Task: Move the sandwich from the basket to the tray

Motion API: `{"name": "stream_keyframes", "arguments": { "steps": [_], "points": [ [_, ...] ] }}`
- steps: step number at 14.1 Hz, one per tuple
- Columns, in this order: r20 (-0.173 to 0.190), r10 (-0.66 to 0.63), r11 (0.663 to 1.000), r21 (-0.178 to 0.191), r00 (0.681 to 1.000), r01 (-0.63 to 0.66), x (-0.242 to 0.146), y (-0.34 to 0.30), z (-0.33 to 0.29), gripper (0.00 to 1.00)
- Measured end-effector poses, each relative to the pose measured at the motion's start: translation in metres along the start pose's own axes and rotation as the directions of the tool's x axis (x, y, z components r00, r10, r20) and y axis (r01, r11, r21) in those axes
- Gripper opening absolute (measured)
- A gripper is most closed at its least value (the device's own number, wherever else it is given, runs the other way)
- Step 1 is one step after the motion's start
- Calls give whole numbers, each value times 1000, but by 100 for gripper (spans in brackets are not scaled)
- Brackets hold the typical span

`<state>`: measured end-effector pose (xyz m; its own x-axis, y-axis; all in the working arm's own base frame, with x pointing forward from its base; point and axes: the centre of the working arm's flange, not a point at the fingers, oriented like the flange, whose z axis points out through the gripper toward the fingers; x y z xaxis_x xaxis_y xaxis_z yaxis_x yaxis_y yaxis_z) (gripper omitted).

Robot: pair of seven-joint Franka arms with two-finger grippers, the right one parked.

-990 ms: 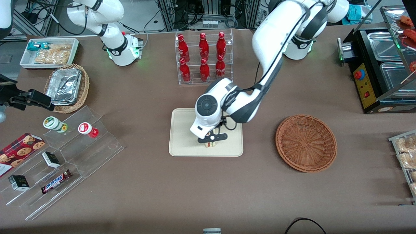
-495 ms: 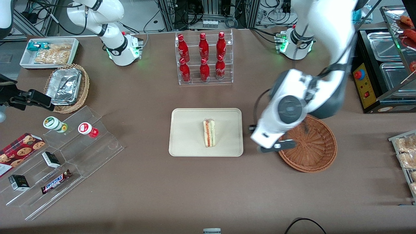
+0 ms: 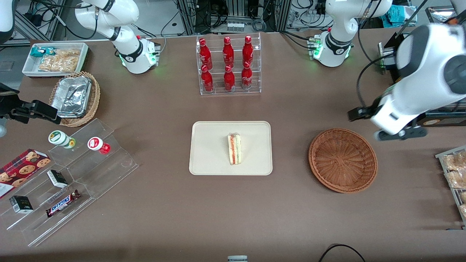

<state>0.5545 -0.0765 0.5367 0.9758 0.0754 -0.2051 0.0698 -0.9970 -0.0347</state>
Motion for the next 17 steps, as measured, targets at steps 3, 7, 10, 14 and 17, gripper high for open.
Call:
{"name": "stream_keyframes", "arguments": {
  "steps": [3, 7, 10, 14, 17],
  "points": [
    [-25, 14, 1000, -12, 1000, -15, -11, -39, -21, 100],
    [-63, 18, 1000, -19, 998, -19, -16, -52, -39, 100],
    [-106, 43, 999, -17, 993, -46, -22, -38, -59, 100],
    [-157, 67, 997, -16, 985, -71, -29, -19, -82, 100],
    [-161, 66, 997, -17, 985, -70, -29, -20, -84, 100]
  ]
}}
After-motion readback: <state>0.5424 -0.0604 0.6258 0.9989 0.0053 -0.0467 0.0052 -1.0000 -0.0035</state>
